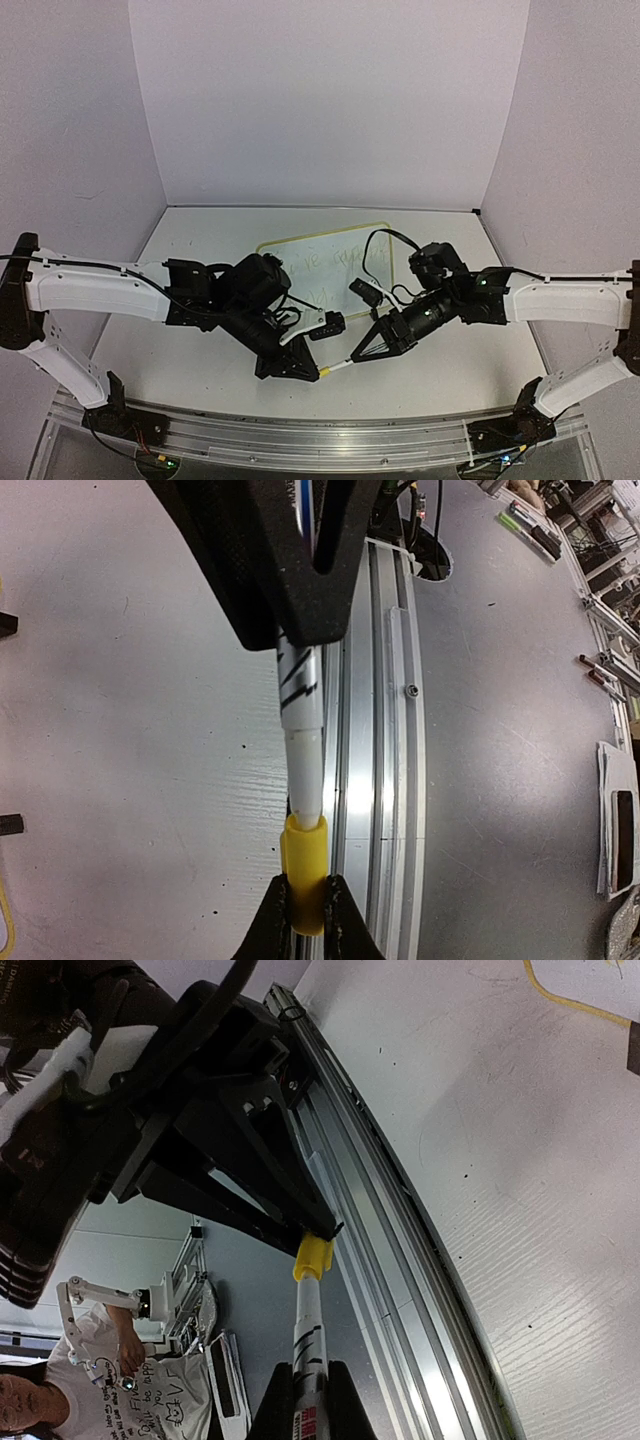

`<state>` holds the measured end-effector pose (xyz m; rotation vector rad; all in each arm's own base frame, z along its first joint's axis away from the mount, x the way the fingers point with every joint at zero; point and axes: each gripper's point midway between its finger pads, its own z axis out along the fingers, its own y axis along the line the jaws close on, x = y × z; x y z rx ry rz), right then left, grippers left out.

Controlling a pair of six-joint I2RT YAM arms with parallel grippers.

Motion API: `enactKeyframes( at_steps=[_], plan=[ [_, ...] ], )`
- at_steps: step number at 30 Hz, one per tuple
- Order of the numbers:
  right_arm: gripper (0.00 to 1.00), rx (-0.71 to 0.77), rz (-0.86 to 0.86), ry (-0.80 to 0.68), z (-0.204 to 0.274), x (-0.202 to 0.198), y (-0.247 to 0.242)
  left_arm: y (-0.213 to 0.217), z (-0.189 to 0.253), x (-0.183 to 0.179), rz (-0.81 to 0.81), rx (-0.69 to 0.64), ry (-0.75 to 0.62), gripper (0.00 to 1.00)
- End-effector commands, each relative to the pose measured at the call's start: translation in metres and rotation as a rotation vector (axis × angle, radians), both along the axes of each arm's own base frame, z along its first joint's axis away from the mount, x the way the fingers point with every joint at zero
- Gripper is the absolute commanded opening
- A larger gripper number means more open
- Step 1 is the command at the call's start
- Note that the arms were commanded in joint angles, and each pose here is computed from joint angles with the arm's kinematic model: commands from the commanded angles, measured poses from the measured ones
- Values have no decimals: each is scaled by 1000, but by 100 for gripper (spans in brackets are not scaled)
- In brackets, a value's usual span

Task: Write a sentence on the whiteboard
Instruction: Insert the whiteboard marker without the cap into the pen cap.

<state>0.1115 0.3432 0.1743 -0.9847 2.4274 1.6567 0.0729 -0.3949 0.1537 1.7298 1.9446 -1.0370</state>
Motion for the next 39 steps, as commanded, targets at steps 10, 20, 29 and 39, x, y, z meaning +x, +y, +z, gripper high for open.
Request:
enactKeyframes(
  at_steps=[10,20,29,39],
  plan=[
    [0,54,80,-30,11,-3,28,-28,39,8,-39,-89,-62,0],
    [0,62,97,-37,3,-6,44,-45,53,19,-33,-110,-101,0],
    [0,90,129,-21,2,-15,52,-55,76,27,-16,-188,-149,0],
    [0,108,163,-5,2,-25,57,-68,97,30,-31,-263,-184,0]
  ],
)
